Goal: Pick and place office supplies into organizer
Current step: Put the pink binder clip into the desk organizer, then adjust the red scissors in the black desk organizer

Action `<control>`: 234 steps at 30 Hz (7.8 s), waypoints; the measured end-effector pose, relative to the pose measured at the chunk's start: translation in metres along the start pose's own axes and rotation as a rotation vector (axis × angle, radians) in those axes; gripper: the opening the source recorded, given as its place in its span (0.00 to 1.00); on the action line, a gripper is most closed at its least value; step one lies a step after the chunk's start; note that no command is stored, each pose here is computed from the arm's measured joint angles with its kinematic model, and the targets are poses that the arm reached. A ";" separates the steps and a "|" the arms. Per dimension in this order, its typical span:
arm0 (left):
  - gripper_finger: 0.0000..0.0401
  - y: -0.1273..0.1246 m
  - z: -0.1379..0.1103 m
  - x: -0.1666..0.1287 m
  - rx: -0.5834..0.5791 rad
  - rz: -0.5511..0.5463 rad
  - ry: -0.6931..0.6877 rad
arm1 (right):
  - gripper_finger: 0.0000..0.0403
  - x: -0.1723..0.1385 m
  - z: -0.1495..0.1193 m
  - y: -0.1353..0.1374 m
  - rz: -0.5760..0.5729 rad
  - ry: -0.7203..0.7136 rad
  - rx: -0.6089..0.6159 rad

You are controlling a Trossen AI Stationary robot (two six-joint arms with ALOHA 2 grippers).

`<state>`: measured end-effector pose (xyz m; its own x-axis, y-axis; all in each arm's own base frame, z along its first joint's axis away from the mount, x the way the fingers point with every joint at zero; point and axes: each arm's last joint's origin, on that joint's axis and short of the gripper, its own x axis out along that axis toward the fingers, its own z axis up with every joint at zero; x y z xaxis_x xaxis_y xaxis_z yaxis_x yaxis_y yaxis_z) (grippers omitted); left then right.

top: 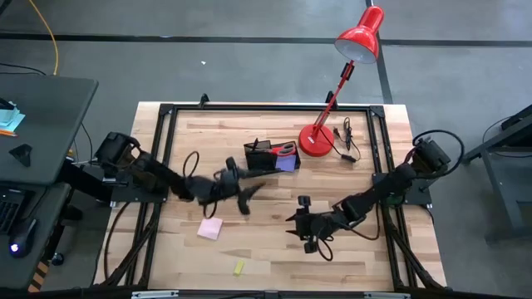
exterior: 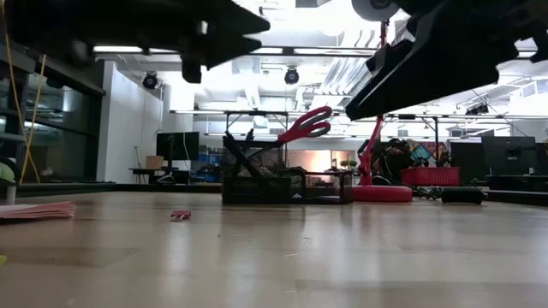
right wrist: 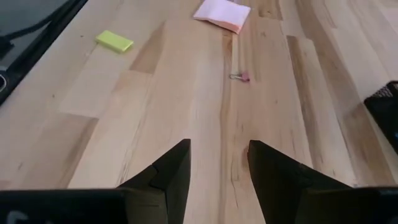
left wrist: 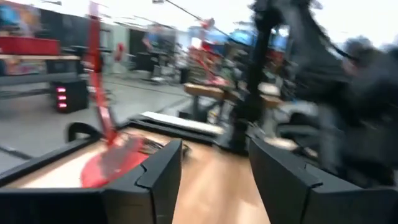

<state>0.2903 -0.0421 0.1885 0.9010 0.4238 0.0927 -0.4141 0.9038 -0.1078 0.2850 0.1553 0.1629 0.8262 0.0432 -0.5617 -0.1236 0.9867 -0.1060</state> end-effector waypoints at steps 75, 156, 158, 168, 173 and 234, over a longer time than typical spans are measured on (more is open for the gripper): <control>0.40 -0.107 -0.014 -0.130 0.033 -0.561 0.171 | 0.35 0.169 0.010 -0.005 -0.299 0.092 0.139; 0.40 -0.108 -0.015 -0.130 0.037 -0.574 0.174 | 0.07 0.136 0.051 -0.128 -0.555 0.165 0.166; 0.40 -0.108 -0.015 -0.130 0.045 -0.574 0.175 | 0.08 0.136 0.050 -0.140 -0.590 0.173 0.177; 0.40 -0.107 -0.015 -0.130 0.048 -0.574 0.175 | 0.10 0.135 0.038 -0.178 -0.581 0.243 0.270; 0.40 -0.107 -0.015 -0.130 0.047 -0.574 0.175 | 0.18 0.135 0.038 -0.177 -0.581 0.242 0.270; 0.40 -0.106 -0.021 -0.130 0.091 -0.563 0.218 | 0.35 0.092 -0.015 -0.098 -0.750 0.739 -0.363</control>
<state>0.2194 -0.1945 0.1670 0.9865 -0.1332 -0.0953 0.1324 0.9911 -0.0151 0.3649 0.0601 0.1091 0.2435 -0.7678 -0.5926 0.0164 0.6142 -0.7890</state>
